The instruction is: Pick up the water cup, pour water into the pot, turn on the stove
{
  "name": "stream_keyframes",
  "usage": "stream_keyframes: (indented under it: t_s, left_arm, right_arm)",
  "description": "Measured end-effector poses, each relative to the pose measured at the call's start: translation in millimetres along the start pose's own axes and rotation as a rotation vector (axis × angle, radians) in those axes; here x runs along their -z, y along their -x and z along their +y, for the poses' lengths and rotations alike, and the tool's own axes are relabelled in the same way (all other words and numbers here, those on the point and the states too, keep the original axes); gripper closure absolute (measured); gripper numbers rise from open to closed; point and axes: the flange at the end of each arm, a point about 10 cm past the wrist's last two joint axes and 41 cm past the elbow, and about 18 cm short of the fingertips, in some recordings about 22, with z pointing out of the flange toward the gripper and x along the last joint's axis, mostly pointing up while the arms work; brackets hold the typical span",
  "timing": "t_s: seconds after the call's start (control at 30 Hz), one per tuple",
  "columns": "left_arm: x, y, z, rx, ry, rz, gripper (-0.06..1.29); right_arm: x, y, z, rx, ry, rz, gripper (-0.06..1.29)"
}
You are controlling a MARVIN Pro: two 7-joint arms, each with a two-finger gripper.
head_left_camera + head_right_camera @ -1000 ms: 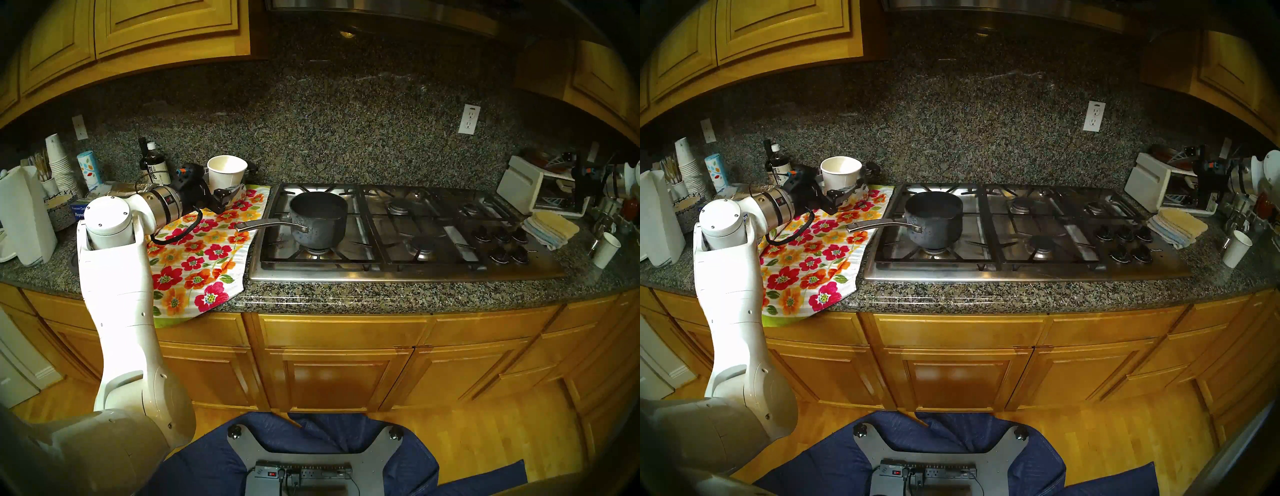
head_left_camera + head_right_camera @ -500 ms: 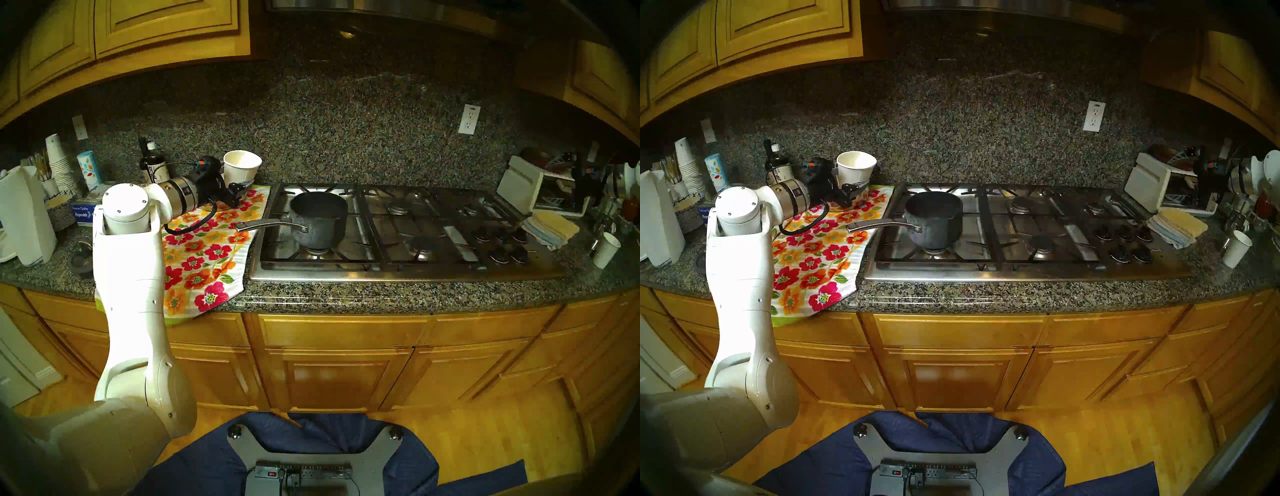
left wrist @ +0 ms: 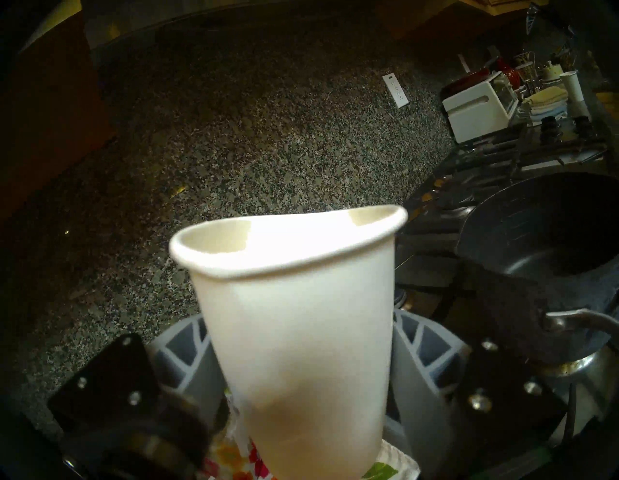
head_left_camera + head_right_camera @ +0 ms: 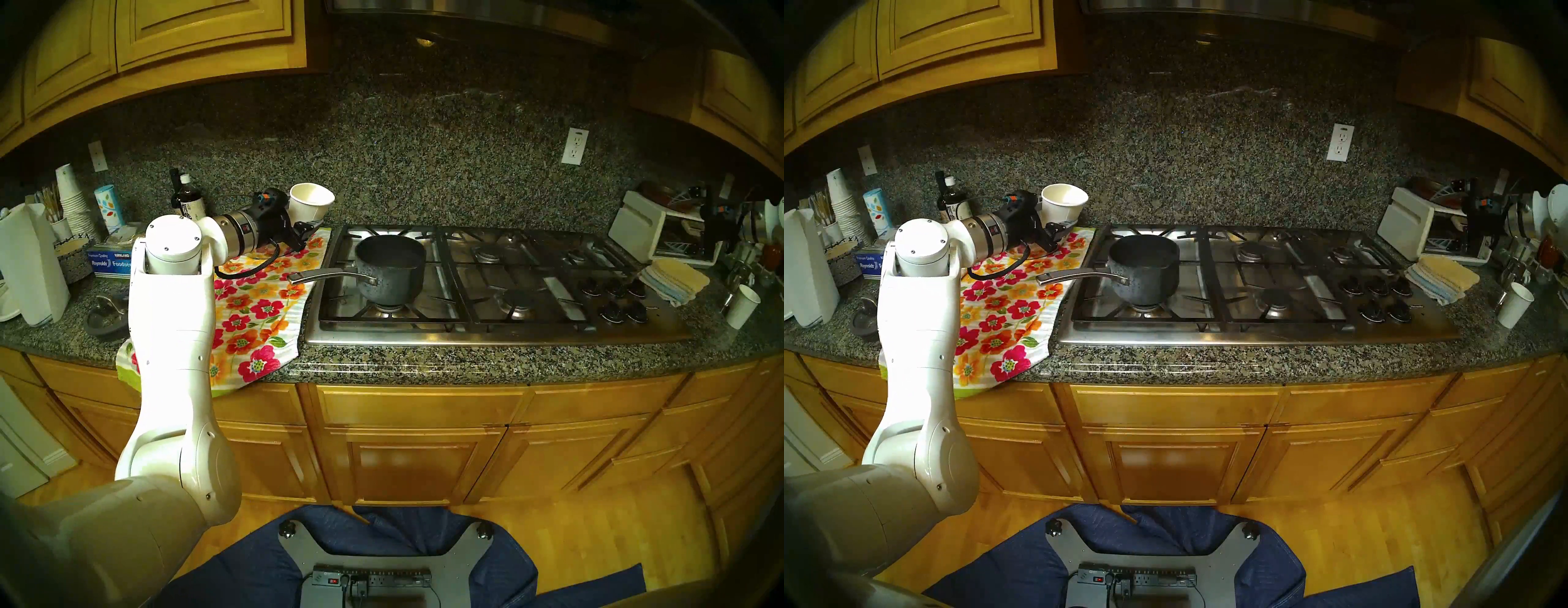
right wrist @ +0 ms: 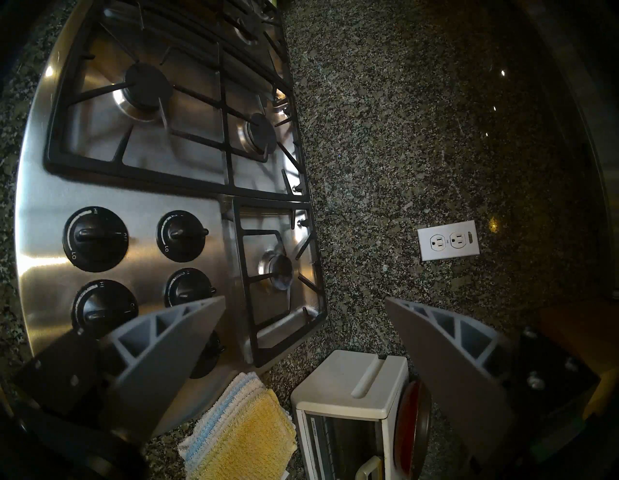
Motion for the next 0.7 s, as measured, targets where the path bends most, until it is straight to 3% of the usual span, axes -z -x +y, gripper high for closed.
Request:
stream_keyframes:
  t_s: [0.7]
  left_arm:
    - [-17.7,-21.1,-9.9,-0.112,0.040,0.007,0.45]
  right_arm:
    - [0.0,0.1,-0.1,0.000,0.000,0.000,-0.01]
